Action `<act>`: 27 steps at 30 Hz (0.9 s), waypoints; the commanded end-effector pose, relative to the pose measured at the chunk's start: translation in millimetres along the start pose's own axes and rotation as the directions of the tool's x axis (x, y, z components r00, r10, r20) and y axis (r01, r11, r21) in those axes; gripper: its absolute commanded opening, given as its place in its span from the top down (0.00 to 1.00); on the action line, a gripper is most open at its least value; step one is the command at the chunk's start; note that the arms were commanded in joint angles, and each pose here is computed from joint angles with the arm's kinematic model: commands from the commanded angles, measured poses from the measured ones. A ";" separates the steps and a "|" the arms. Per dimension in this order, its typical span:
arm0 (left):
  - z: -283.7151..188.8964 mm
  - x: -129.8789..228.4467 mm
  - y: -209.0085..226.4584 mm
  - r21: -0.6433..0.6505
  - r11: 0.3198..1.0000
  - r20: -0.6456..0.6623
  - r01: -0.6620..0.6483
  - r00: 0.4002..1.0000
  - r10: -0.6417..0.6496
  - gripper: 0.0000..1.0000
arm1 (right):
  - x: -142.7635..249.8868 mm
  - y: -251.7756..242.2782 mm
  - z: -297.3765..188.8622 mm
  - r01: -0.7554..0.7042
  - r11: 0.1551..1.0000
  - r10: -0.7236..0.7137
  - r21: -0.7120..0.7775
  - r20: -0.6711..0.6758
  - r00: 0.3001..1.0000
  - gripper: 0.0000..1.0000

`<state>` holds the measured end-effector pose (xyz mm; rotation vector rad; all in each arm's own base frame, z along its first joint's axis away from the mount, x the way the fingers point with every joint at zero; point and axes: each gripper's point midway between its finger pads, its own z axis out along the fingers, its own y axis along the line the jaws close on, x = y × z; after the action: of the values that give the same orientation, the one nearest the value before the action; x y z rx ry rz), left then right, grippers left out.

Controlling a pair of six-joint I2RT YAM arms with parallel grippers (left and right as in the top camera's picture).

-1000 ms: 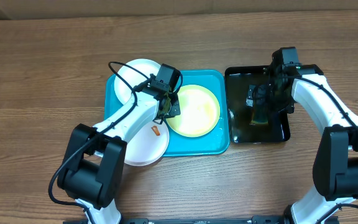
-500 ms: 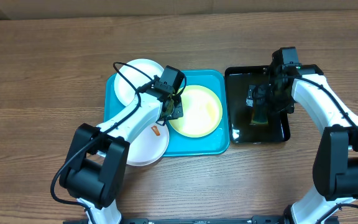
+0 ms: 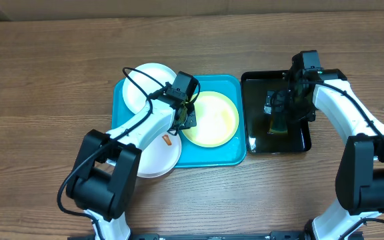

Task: Clean dirty plates on tray and stack at the side

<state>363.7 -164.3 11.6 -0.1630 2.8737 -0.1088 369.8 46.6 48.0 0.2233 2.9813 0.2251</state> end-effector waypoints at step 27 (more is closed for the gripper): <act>-33.0 -30.5 3.5 0.036 0.999 -0.055 0.008 0.998 -0.006 0.96 | -65.5 -34.4 -76.6 -0.109 0.994 0.108 -0.003 0.168 0.980 0.00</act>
<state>377.7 -150.3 44.7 -0.1975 2.9209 -0.1140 402.2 13.8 100.3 0.3348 2.8852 0.2209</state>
